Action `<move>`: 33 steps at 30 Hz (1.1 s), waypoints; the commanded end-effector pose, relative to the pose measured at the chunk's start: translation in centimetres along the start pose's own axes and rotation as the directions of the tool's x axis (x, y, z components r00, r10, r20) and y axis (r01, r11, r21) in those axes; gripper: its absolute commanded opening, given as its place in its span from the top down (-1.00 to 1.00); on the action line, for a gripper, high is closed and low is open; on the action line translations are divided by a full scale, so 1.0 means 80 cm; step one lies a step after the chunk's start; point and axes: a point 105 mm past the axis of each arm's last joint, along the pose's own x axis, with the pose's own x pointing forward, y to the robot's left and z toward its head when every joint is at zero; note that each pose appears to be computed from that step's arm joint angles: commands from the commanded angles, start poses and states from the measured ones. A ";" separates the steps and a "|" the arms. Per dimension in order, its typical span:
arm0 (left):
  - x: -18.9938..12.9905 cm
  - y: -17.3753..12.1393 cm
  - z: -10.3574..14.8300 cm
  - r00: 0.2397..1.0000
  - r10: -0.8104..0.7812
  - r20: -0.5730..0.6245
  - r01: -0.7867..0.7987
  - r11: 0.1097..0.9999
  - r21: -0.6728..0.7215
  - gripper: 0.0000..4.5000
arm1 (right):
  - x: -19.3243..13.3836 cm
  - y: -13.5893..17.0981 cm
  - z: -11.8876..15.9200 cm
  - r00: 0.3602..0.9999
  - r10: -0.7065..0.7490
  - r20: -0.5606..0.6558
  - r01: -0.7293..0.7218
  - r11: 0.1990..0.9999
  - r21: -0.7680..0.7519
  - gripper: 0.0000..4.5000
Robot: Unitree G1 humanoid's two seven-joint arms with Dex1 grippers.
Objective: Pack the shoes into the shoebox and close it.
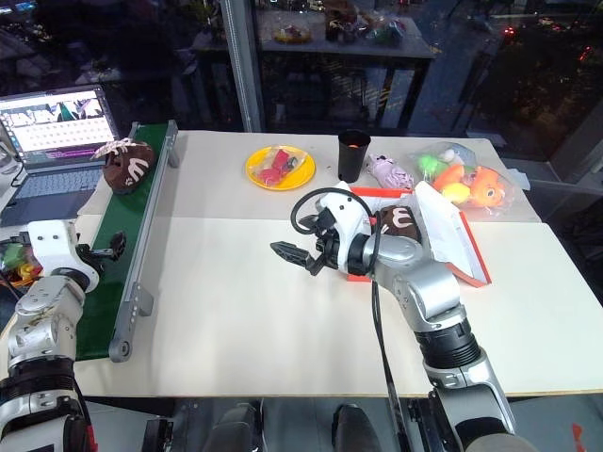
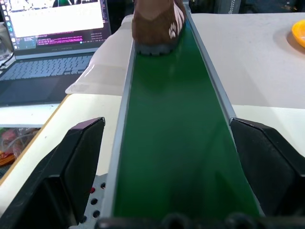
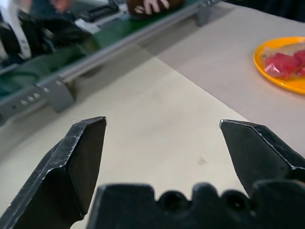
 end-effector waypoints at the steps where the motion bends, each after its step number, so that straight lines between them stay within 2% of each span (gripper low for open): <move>1: 0.006 0.008 0.028 0.997 0.000 0.080 -0.001 1.000 0.014 -0.99 | -0.003 -0.002 0.009 1.000 -0.004 0.027 0.005 0.999 -0.046 -1.00; 17: 0.027 0.004 0.009 1.000 -0.010 0.027 0.010 1.000 -0.020 -0.99 | -0.013 -0.012 0.005 0.999 -0.040 -0.004 0.040 0.997 -0.061 -1.00; 22: 0.032 -0.002 -0.017 0.997 -0.023 -0.079 0.020 0.999 -0.048 -0.99 | -0.016 -0.016 0.006 0.998 -0.056 -0.014 0.055 0.996 -0.075 -1.00; 25: 0.034 -0.013 -0.020 0.994 -0.066 -0.086 0.059 0.995 -0.080 -0.66 | -0.017 -0.018 0.010 0.998 -0.062 -0.015 0.061 0.995 -0.082 -1.00; 26: 0.036 -0.018 -0.015 0.994 -0.080 -0.075 0.074 0.994 -0.082 -0.48 | -0.018 -0.018 0.011 0.998 -0.064 -0.015 0.063 0.994 -0.085 -1.00; 28: 0.042 -0.029 -0.001 0.994 -0.102 -0.050 0.097 0.992 -0.085 -0.25 | -0.019 -0.019 0.014 0.998 -0.069 -0.015 0.067 0.994 -0.091 -1.00; 31: 0.050 -0.051 0.036 0.988 -0.153 0.032 0.156 0.984 -0.084 -0.16 | -0.020 -0.020 0.021 0.998 -0.070 -0.002 0.070 0.993 -0.090 -1.00; 33: 0.053 -0.074 0.074 0.969 -0.211 0.126 0.223 0.971 -0.091 -0.16 | -0.020 -0.021 0.032 0.997 -0.072 0.040 0.075 0.995 -0.059 -1.00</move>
